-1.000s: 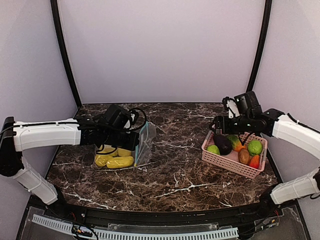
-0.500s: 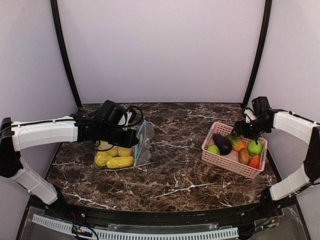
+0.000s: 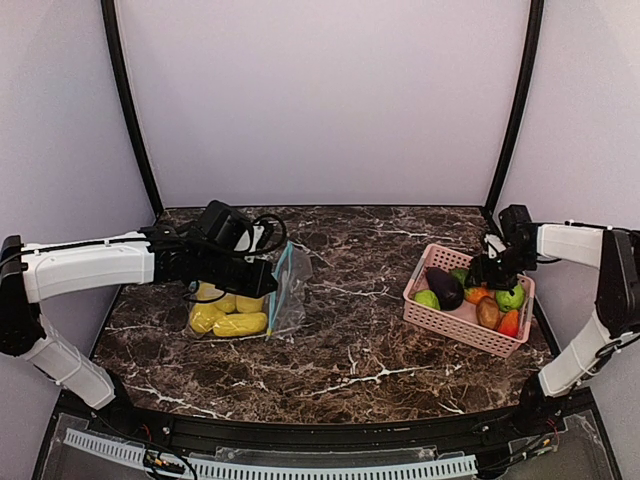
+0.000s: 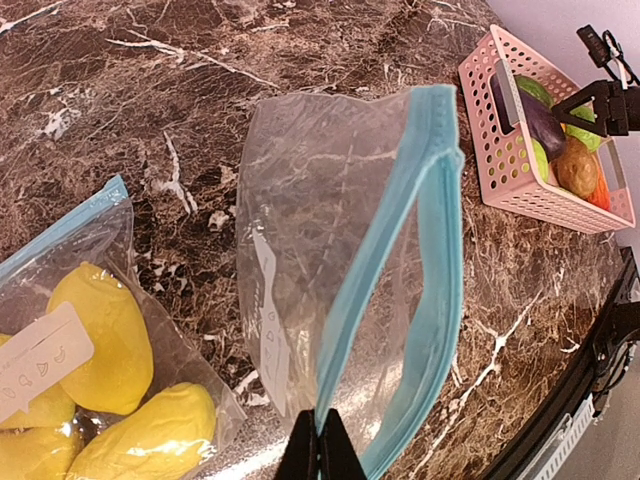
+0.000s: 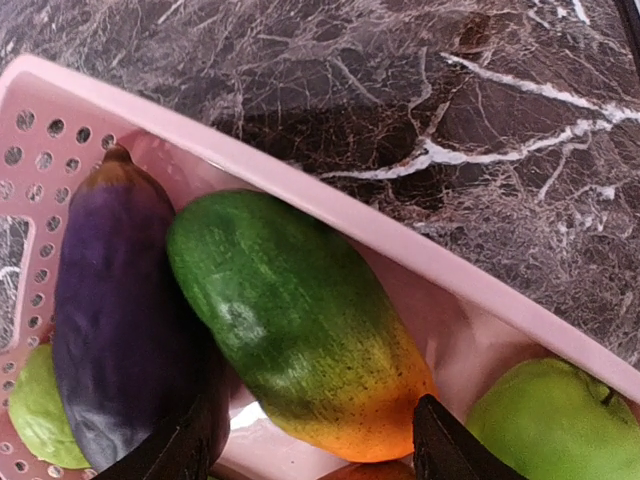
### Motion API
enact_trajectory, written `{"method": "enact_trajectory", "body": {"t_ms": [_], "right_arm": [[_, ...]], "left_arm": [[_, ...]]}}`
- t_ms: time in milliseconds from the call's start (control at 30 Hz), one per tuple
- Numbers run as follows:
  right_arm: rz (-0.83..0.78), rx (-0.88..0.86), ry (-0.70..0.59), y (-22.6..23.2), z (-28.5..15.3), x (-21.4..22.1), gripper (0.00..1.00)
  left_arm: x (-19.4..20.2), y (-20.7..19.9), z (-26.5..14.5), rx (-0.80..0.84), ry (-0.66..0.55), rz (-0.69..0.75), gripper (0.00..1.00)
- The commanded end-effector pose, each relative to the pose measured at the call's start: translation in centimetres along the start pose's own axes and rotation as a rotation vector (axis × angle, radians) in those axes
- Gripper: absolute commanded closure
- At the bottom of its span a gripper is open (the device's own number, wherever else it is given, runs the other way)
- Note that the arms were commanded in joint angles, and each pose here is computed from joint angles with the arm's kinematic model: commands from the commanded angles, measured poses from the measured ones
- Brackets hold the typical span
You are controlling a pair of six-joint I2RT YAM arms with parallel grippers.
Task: Place the food in the zip-top bag and seal the zipper
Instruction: Pick up the fake fruit from the bin.
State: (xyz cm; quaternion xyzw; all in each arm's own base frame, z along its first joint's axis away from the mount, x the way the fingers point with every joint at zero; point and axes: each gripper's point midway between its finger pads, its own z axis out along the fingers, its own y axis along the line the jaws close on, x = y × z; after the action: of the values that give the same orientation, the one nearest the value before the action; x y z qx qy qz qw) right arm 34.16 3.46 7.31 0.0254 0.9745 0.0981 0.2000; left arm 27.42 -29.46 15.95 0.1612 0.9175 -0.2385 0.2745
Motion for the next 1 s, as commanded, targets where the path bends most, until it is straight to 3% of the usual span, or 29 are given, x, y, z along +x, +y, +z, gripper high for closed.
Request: {"method": "enact_trajectory", "body": {"t_ms": [0, 533, 967], "right_arm": [[0.006, 0.010, 0.029, -0.5, 1.4, 0.3, 0.37], [-0.005, 0.046, 0.056, -1.5, 4.0, 1.1, 0.28], [-0.003, 0.049, -0.026, -0.7, 0.3, -0.5, 0.54]], "left_arm": [[0.0, 0.0, -0.6, 0.009, -0.004, -0.001, 0.99], [-0.3, -0.6, -0.1, 0.043, -0.004, -0.020, 0.99], [-0.3, -0.6, -0.1, 0.046, -0.006, -0.030, 0.99]]}}
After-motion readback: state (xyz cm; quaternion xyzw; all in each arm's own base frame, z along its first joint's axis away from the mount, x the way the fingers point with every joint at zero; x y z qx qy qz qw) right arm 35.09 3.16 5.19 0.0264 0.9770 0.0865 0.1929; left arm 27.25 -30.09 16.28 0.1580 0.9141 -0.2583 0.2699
